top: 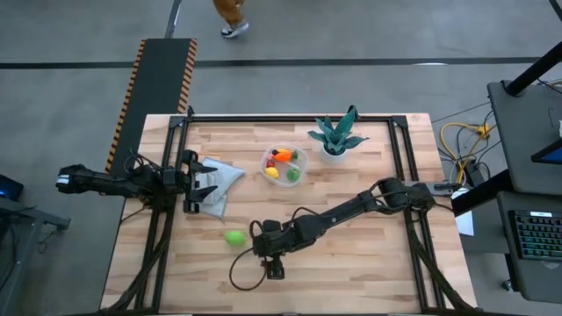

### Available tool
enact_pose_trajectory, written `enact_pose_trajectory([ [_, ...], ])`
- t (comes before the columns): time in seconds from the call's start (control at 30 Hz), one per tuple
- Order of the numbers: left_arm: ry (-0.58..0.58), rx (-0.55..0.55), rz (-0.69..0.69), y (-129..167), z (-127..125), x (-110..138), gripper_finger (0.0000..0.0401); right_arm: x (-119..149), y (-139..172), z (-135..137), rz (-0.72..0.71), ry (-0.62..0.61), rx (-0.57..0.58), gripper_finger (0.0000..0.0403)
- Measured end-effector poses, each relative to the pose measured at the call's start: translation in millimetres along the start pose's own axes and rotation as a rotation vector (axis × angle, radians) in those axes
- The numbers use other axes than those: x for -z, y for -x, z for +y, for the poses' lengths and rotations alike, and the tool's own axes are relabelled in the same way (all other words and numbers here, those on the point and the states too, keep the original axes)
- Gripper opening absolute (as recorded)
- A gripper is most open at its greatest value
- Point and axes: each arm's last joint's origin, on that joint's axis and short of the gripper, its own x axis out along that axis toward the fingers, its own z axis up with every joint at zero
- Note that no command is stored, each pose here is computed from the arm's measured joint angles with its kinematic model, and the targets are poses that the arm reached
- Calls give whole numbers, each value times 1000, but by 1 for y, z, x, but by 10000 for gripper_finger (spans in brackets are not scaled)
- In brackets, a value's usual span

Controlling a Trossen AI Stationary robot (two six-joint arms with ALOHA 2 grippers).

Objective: Pick and placing Produce into tupperware
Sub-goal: Put the red cherry into the transparent container

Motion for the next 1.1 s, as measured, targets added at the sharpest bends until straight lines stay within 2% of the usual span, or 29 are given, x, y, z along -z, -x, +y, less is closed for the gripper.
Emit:
enact_pose_trajectory([
  [0.3,0,1,1,0,0,0,231,7,-13,13,-13,6,-23,258],
  [0.7,0,0,1,0,0,0,231,16,-30,9,9,-26,-3,243],
  [1.1,0,0,1,0,0,0,231,18,-30,8,35,-18,-5,227],
])
